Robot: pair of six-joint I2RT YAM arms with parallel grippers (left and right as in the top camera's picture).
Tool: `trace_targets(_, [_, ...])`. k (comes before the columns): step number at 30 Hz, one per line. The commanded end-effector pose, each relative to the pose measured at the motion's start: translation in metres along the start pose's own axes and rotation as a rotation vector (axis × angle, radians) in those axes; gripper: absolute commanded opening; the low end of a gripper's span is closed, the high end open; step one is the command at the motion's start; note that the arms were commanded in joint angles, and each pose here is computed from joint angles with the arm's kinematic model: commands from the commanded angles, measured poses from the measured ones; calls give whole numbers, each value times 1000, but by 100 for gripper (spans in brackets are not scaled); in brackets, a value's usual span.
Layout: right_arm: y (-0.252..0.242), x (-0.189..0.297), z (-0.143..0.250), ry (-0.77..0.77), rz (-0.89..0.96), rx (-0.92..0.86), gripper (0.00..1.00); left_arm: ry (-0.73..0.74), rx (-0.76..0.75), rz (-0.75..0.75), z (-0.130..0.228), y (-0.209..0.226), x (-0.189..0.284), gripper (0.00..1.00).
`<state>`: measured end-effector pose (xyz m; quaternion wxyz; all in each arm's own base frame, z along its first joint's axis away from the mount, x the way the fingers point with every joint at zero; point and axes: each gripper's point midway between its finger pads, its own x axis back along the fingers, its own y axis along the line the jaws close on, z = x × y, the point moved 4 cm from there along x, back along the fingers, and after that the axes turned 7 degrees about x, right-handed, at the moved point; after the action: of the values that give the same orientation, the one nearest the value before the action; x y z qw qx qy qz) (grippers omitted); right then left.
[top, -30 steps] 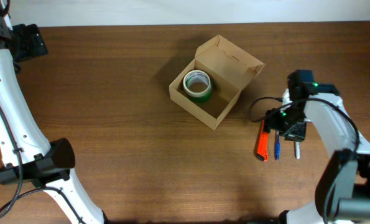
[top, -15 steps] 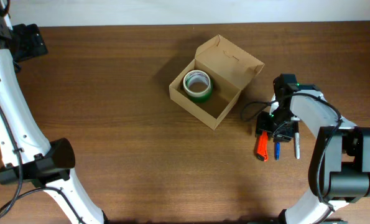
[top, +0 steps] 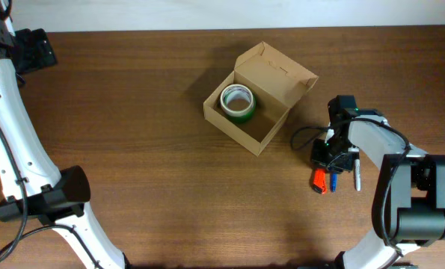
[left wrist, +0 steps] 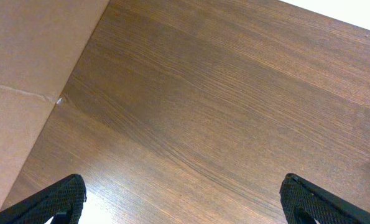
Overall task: Pack container
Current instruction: 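Lift the orange cutter and lower it into the box beside the tapes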
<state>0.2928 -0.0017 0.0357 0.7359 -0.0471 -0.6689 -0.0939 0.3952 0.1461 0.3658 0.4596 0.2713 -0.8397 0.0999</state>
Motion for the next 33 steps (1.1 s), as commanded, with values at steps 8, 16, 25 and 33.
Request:
trace_targets(8, [28, 59, -42, -140, -133, 98, 15, 13, -11, 3, 1, 0, -5, 100])
trace_targets(16, [41, 215, -76, -420, -76, 246, 9, 13, -11, 3, 1, 0, -5, 100])
trace_targets(25, [112, 312, -45, -634, -84, 590, 4, 13, -11, 3, 1, 0, -5, 100])
trace_targets(33, [203, 275, -14, -551, -57, 1077, 4, 13, -11, 3, 1, 0, -5, 100])
